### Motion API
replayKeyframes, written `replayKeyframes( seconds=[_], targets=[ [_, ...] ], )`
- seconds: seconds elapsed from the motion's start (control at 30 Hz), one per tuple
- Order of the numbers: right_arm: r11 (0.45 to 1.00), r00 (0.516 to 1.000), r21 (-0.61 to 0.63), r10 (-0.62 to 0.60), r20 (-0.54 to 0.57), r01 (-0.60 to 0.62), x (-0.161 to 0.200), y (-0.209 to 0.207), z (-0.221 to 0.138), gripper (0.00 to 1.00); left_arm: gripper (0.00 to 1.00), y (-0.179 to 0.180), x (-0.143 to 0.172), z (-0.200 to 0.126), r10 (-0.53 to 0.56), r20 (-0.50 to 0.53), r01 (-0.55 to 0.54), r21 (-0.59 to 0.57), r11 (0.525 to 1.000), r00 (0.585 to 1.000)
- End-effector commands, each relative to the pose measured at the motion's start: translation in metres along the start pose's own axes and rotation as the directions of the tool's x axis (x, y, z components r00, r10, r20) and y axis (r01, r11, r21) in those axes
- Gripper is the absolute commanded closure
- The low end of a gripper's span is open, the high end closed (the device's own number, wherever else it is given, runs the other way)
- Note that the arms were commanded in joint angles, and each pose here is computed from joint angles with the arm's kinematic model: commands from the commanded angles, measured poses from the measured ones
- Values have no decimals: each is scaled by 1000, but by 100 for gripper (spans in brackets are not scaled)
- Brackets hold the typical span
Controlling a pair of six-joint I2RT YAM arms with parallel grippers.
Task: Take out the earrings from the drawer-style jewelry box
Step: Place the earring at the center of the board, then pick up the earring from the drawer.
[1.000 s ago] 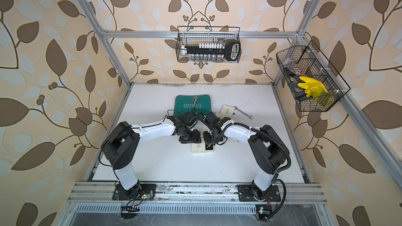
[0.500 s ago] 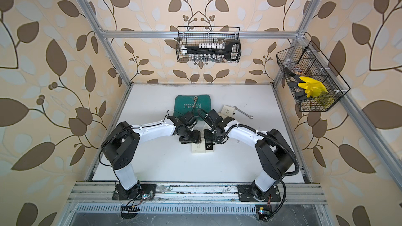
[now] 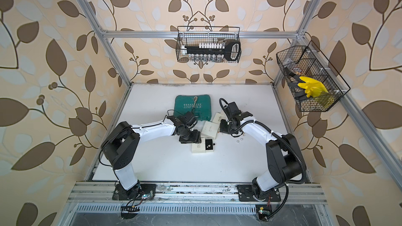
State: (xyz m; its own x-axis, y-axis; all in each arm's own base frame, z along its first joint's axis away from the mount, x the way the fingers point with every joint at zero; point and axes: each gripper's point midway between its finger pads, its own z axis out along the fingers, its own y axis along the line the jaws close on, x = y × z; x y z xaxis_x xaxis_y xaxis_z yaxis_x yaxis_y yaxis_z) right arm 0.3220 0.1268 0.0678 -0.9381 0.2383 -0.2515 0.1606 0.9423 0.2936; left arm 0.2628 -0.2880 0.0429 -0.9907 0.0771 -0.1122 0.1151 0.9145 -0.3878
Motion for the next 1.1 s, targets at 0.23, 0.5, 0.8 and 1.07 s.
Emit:
replayKeyframes(
  seconds=[0.23, 0.5, 0.8, 1.07],
  targets=[
    [961, 975, 190, 215, -53, -202, 15, -77, 23, 80, 32, 8, 18, 1, 19, -54, -20, -26, 999, 998],
    [980, 995, 176, 97, 15, -98, 10, -60, -4, 73, 32, 6, 17, 1, 26, -50, -27, -16, 1000, 998],
    [966, 970, -115, -239, -54, 232, 55, 38, -19, 73, 32, 8, 18, 5, 15, -56, -16, -20, 1000, 998],
    [905, 916, -250, -383, -121, 345, 97, 91, -6, 74, 32, 9, 20, 6, 11, -59, -12, -21, 1000, 998]
  ],
)
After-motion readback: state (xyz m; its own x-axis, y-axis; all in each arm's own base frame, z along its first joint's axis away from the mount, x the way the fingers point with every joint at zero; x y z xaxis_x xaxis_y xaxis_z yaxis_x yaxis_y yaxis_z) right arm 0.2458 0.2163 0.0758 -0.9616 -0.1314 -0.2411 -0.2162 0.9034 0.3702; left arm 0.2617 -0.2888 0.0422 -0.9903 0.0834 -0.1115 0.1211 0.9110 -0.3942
